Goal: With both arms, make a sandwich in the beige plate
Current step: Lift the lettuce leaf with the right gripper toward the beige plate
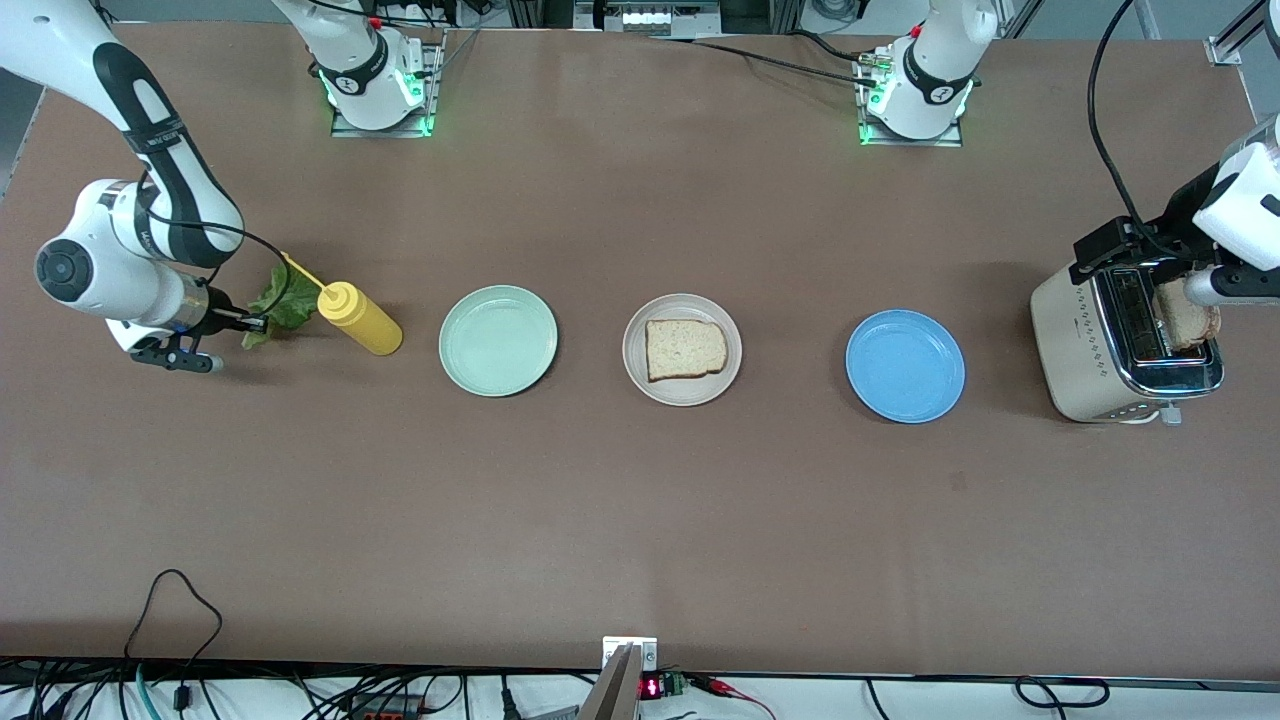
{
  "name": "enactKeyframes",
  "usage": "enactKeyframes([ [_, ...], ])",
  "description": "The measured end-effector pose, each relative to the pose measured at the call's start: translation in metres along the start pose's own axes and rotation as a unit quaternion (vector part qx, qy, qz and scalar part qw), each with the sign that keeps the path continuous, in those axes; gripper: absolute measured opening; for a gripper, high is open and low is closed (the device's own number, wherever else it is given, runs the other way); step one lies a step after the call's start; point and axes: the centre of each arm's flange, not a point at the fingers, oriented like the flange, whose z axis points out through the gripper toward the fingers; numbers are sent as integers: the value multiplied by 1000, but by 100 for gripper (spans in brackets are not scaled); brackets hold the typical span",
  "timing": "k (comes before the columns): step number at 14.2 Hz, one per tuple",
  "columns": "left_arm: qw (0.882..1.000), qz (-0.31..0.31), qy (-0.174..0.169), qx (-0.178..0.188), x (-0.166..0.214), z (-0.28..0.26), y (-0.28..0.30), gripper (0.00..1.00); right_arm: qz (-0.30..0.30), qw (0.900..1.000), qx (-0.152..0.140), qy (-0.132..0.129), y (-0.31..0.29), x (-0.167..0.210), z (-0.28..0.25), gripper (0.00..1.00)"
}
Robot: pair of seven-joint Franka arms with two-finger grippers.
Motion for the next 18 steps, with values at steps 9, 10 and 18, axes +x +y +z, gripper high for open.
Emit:
enactKeyframes([
  [9,1000,0,0,0,0,0,0,100,-34,999,-36,5,25,0,-115,4],
  [10,1000,0,0,0,0,0,0,100,-32,999,-40,-6,26,-3,-131,4],
  [18,1000,0,0,0,0,0,0,100,-17,998,3,-56,-41,-11,-258,4],
])
